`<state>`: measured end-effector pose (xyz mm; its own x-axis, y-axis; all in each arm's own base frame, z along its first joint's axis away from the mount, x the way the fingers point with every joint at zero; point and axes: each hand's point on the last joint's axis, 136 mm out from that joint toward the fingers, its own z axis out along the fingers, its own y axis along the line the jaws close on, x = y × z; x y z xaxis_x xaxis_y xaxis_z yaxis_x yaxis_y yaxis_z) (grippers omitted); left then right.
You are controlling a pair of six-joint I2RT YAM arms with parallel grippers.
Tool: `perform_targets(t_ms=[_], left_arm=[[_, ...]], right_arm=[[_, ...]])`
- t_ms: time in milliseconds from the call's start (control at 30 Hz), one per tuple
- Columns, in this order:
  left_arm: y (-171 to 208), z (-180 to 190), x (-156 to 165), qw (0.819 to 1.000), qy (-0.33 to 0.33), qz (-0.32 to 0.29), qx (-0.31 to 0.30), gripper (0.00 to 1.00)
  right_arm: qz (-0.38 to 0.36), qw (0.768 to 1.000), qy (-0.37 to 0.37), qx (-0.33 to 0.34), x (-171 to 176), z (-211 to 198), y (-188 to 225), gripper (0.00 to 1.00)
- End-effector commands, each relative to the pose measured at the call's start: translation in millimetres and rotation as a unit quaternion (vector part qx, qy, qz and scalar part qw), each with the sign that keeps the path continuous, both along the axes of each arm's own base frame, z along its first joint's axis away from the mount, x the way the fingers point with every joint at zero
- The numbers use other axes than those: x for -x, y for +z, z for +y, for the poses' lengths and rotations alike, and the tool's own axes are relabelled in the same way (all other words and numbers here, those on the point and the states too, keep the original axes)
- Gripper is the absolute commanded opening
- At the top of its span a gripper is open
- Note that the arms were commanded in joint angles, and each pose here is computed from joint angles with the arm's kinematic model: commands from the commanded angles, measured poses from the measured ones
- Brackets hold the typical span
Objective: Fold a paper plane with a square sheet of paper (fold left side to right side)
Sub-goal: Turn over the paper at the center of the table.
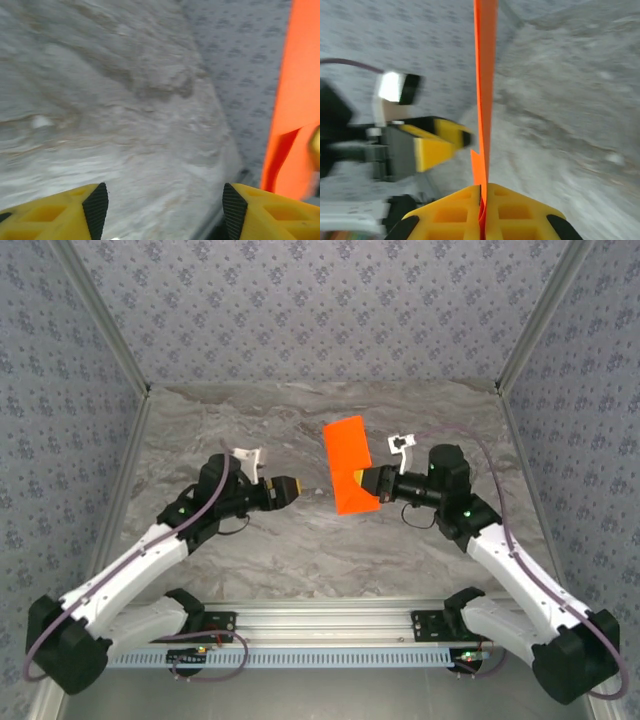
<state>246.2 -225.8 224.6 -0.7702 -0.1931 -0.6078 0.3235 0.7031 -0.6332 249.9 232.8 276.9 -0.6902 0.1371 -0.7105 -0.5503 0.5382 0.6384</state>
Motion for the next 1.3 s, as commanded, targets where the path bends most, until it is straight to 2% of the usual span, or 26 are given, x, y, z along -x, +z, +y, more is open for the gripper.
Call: perform_targets(t_ms=[0,100,167,200,400,533,700,833,933,1000,1100,1267], left_arm=[[0.7,51.4,0.0,0.991,0.079,-0.025,-0.107,0.67],[1.5,75.9,3.8,0.983,0.123,-0.032,-0.134,0.68],[2.6,88.4,6.3,0.978,0.146,-0.033,-0.144,0.69],[2.7,94.8,7.4,0.975,0.159,-0.033,-0.151,0.69],[-4.0,127.3,18.5,0.959,0.218,-0.014,-0.183,0.71],[-8.2,131.1,22.7,0.958,0.223,-0.012,-0.178,0.73],[-10.9,132.8,24.0,0.958,0.224,-0.010,-0.180,0.74],[-12.2,127.8,23.8,0.961,0.212,-0.010,-0.178,0.75],[-14.8,123.8,23.4,0.963,0.203,-0.005,-0.176,0.75],[-16.8,119.7,22.8,0.965,0.196,-0.001,-0.173,0.76],[-23.6,110.8,22.1,0.970,0.180,0.010,-0.166,0.78],[-37.4,81.9,16.1,0.983,0.139,0.038,-0.114,0.80]], right_arm=[[0.044,0.961,-0.085,0.259,5.5,-42.6,-58.7,0.08],[0.028,0.901,-0.132,0.412,2.0,-51.2,-65.2,0.08],[0.000,0.859,-0.153,0.489,-3.7,-44.9,-61.0,0.08],[-0.005,0.831,-0.160,0.533,-5.2,-44.0,-65.3,0.08],[-0.046,0.703,-0.162,0.691,-23.8,-14.0,-88.5,0.10],[-0.049,0.656,-0.144,0.739,-34.9,3.3,-122.0,0.10],[-0.039,0.624,-0.125,0.771,-43.6,17.4,-165.0,0.12],[-0.012,0.626,-0.099,0.773,-41.1,29.7,-202.5,0.13],[0.017,0.645,-0.078,0.760,-34.8,39.1,-227.2,0.16],[0.035,0.662,-0.065,0.746,-30.0,45.0,-236.4,0.22],[0.060,0.700,-0.046,0.710,-21.8,56.8,-239.7,0.36],[0.086,0.793,-0.015,0.603,-5.4,80.1,-210.9,0.58]])
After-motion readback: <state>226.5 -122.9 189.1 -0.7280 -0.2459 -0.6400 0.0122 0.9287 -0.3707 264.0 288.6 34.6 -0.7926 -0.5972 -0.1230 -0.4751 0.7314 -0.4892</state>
